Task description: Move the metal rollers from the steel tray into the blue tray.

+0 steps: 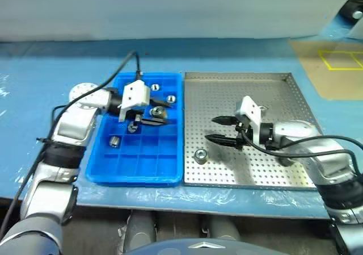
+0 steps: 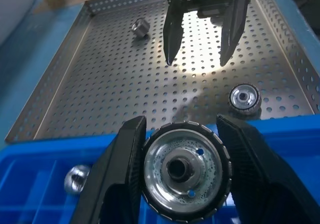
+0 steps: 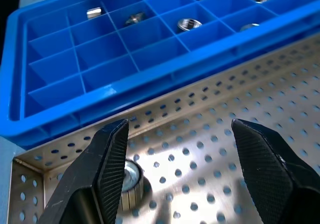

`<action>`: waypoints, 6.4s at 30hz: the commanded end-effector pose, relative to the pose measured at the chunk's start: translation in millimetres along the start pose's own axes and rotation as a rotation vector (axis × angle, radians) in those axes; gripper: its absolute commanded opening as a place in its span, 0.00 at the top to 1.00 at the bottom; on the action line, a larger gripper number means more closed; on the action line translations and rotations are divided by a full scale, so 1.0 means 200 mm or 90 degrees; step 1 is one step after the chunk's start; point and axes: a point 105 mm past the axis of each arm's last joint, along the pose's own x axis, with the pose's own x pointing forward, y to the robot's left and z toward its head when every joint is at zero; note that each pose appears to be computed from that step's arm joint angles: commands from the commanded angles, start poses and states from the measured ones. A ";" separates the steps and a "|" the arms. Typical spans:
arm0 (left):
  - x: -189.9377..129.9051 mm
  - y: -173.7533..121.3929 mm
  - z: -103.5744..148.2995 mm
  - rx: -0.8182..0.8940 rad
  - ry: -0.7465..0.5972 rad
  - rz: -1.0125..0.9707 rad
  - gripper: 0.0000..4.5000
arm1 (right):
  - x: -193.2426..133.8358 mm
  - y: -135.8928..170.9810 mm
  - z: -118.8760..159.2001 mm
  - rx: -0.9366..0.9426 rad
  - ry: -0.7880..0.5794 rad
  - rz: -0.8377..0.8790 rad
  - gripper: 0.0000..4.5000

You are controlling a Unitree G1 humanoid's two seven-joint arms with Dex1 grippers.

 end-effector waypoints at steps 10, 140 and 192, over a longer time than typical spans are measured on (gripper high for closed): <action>-0.21 -0.39 -0.09 -0.106 0.085 0.010 0.58 | 0.18 0.00 0.08 -0.079 -0.021 0.129 0.26; -0.37 -0.28 -0.16 -0.173 0.095 0.197 0.35 | 0.64 0.07 0.18 -0.133 -0.106 0.197 0.26; 0.22 -0.11 -0.09 -0.101 -0.090 -0.053 0.35 | -0.30 -0.72 -0.37 0.041 -0.008 -0.504 0.13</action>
